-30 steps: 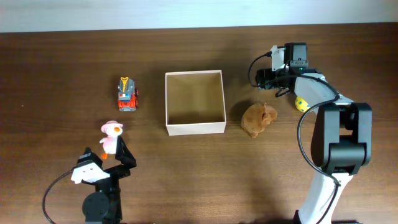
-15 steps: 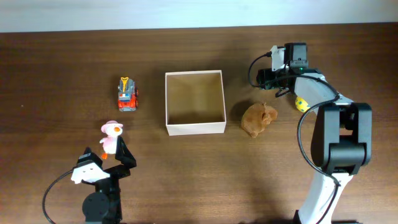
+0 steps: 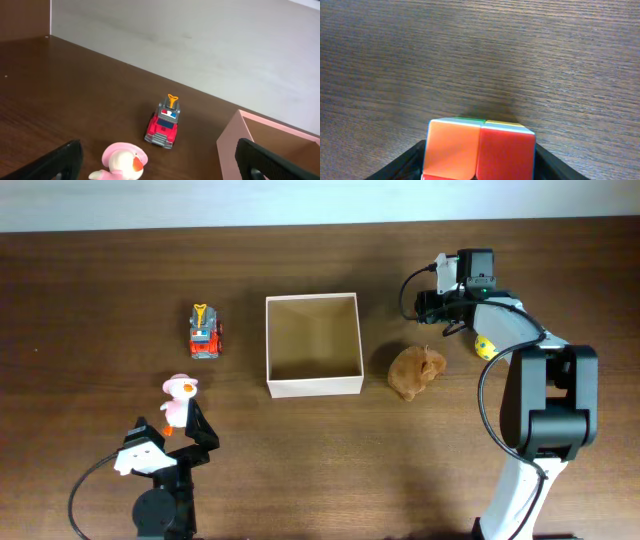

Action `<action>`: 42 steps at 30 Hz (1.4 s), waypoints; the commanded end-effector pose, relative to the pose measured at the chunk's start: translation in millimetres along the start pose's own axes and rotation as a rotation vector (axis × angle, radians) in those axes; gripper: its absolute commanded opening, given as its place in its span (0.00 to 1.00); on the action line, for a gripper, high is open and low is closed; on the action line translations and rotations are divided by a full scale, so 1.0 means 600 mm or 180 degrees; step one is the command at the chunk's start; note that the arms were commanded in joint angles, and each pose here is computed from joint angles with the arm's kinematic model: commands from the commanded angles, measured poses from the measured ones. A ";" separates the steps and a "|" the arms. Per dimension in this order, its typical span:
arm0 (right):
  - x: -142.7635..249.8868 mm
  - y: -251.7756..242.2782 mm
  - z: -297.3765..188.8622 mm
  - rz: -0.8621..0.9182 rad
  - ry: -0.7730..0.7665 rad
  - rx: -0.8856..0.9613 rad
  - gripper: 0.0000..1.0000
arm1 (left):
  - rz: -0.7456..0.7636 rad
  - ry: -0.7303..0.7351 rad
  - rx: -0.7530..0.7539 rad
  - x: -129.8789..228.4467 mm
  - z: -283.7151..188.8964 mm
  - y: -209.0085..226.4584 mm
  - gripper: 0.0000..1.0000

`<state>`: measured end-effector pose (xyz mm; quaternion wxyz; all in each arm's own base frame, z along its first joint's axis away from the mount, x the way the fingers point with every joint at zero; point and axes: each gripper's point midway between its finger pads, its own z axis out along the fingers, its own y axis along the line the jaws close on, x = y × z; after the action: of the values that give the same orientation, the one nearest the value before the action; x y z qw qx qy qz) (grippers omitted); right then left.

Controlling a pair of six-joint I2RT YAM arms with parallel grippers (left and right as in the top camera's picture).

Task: Pack container
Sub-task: 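Lower the right gripper onto the cube and close on it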

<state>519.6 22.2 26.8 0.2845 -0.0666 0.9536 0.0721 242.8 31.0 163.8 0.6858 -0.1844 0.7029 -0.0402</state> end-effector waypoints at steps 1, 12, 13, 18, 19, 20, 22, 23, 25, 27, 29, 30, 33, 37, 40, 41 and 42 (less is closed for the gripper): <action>-0.017 0.007 0.000 -0.0003 -0.0063 -0.0045 0.64 | 0.0051 0.0010 0.0026 0.004 0.000 -0.001 0.99; -0.071 0.006 -0.024 -0.0039 -0.0242 -0.0027 0.64 | 0.0051 0.0010 0.0026 0.004 0.000 -0.001 0.99; -0.075 0.006 -0.025 -0.0039 -0.0249 -0.0026 0.64 | 0.0051 0.0010 0.0026 0.004 0.000 -0.001 0.99; -0.071 0.006 -0.026 -0.0034 -0.0216 -0.0028 0.69 | 0.0051 0.0010 0.0026 0.004 0.000 -0.001 0.99; -0.068 0.008 -0.026 -0.0032 -0.0187 -0.0034 0.71 | 0.0051 0.0010 0.0026 0.004 0.000 -0.001 0.99; -0.063 0.009 -0.026 -0.0040 -0.0143 -0.0039 0.72 | 0.0051 0.0010 0.0026 0.004 0.000 -0.001 0.99; -0.051 0.012 -0.030 -0.0117 -0.0007 -0.0054 0.72 | 0.0051 0.0009 0.0026 0.004 0.000 -0.001 0.99; -0.045 0.011 -0.034 -0.0149 0.0083 -0.0018 0.71 | 0.0051 0.0010 0.0026 0.004 0.000 -0.001 0.99; -0.040 0.004 -0.046 -0.0140 0.0225 0.0097 0.71 | 0.0051 0.0010 0.0026 0.004 0.000 -0.001 0.99; -0.047 -0.005 -0.061 -0.0139 0.0294 0.0220 0.71 | 0.0051 0.0010 0.0026 0.004 0.000 -0.001 0.99; -0.063 -0.011 -0.077 -0.0212 0.0293 0.0294 0.71 | 0.0051 0.0010 0.0026 0.004 0.000 -0.001 0.99; -0.071 -0.011 -0.085 -0.0276 0.0281 0.0306 0.71 | 0.0051 0.0010 0.0026 0.004 0.000 -0.001 0.99; -0.096 -0.015 -0.107 -0.0395 0.0233 0.0370 0.71 | 0.0051 0.0011 0.0026 0.004 0.001 -0.001 0.99; -0.107 -0.025 -0.123 -0.0436 0.0241 0.0494 0.71 | 0.0051 0.0010 0.0026 0.004 0.000 -0.001 0.99; -0.094 -0.023 -0.123 -0.0424 0.0345 0.0475 0.71 | 0.0051 0.0010 0.0026 0.004 0.000 -0.001 0.99; -0.087 -0.023 -0.122 -0.0419 0.0396 0.0467 0.71 | 0.0051 0.0010 0.0026 0.004 0.000 -0.001 0.99; -0.081 -0.022 -0.122 -0.0414 0.0439 0.0460 0.71 | 0.0051 0.0009 0.0026 0.004 0.000 -0.001 0.99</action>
<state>524.0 0.4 114.5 0.2336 -0.1045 0.9667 -0.0079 242.8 31.0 163.8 0.6858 -0.1844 0.7029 -0.0402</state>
